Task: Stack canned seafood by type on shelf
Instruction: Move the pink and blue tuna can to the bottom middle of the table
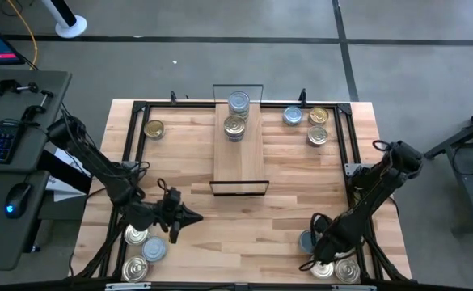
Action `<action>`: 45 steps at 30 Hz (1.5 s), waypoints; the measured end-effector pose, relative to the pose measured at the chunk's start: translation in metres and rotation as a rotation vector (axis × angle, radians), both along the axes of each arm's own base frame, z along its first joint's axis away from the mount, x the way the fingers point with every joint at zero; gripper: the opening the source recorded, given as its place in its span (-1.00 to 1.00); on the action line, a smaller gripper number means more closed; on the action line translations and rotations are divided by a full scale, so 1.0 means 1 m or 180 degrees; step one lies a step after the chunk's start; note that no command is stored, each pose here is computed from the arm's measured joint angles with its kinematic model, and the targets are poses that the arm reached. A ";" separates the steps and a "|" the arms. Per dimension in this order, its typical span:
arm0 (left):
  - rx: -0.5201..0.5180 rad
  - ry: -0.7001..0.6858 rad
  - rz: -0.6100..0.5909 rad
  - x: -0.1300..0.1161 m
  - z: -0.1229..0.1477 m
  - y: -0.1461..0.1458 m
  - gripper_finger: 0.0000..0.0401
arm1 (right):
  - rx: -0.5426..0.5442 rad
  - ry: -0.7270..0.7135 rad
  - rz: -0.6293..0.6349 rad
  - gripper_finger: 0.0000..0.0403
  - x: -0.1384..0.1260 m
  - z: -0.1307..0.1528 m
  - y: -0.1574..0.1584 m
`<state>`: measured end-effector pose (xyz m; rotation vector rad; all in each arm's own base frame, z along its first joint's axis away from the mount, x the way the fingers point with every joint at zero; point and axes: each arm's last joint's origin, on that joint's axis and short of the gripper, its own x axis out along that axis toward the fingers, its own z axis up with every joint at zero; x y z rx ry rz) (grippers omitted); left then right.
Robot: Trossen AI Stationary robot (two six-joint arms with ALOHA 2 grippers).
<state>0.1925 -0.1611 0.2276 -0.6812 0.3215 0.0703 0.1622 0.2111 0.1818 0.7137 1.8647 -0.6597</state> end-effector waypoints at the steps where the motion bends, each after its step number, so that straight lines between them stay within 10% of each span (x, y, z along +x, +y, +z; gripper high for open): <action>1: 0.0010 0.0008 0.0000 0.000 -0.001 0.000 -1.00 | -0.0029 0.0011 -0.0005 -1.00 0.001 -0.002 0.001; 19: -0.0026 0.0054 0.0034 0.002 -0.005 -0.002 -1.00 | -0.1244 -0.0183 -0.0225 -1.00 0.043 -0.016 -0.062; 45: 0.0389 0.0171 -0.0101 0.029 -0.056 -0.029 -1.00 | 0.0308 -0.3637 -0.0272 -1.00 0.180 -0.044 -0.042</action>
